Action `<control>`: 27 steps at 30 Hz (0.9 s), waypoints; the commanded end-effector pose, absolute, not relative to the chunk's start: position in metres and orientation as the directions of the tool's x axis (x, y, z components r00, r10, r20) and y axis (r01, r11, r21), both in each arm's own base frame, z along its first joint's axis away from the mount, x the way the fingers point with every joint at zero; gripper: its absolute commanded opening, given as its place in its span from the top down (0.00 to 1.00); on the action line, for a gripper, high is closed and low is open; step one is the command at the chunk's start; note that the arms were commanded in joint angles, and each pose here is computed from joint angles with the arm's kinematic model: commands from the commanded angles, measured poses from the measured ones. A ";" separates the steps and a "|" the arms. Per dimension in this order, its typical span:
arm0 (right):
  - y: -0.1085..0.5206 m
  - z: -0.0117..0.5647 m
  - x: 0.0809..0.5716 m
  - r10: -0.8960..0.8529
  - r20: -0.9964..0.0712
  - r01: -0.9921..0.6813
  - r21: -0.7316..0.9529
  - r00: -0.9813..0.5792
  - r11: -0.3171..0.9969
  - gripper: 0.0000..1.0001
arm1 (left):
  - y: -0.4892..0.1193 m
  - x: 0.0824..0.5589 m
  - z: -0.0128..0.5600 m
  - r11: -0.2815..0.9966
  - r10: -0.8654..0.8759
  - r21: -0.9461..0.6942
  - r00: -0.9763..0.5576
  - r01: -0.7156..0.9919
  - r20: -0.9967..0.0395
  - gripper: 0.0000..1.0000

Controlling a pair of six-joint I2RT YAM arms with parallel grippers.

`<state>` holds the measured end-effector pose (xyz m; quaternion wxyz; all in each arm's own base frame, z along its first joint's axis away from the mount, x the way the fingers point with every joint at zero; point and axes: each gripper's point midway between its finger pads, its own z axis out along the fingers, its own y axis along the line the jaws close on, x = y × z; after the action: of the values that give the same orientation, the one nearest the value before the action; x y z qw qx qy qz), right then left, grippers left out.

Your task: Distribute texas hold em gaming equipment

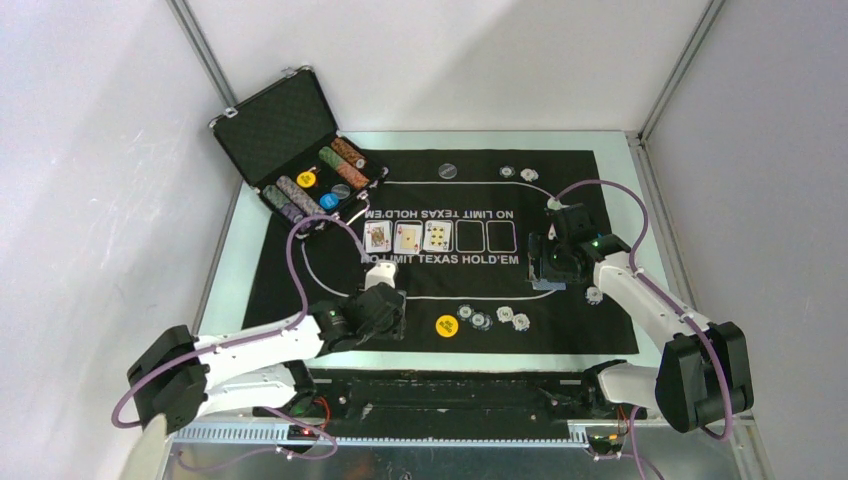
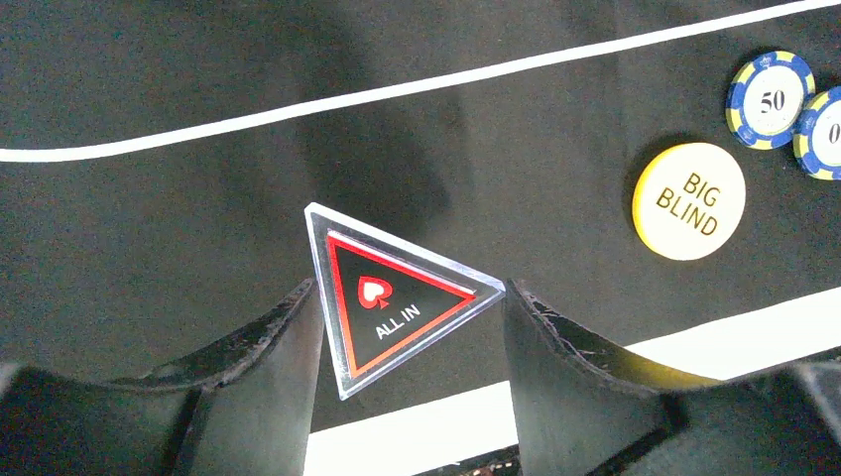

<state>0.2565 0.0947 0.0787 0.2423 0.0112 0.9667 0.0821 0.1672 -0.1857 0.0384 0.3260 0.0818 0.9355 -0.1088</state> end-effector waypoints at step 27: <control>0.121 0.087 0.261 -0.072 -0.521 -0.171 0.145 -0.850 0.975 1.00 | -0.226 0.179 0.062 0.923 0.124 -0.188 -0.722 0.335 -0.680 0.01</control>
<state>0.2526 0.1095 0.0794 0.2446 -0.0296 0.9650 0.0894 0.1717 -0.2125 0.0275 0.3116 0.1350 0.9347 -0.1049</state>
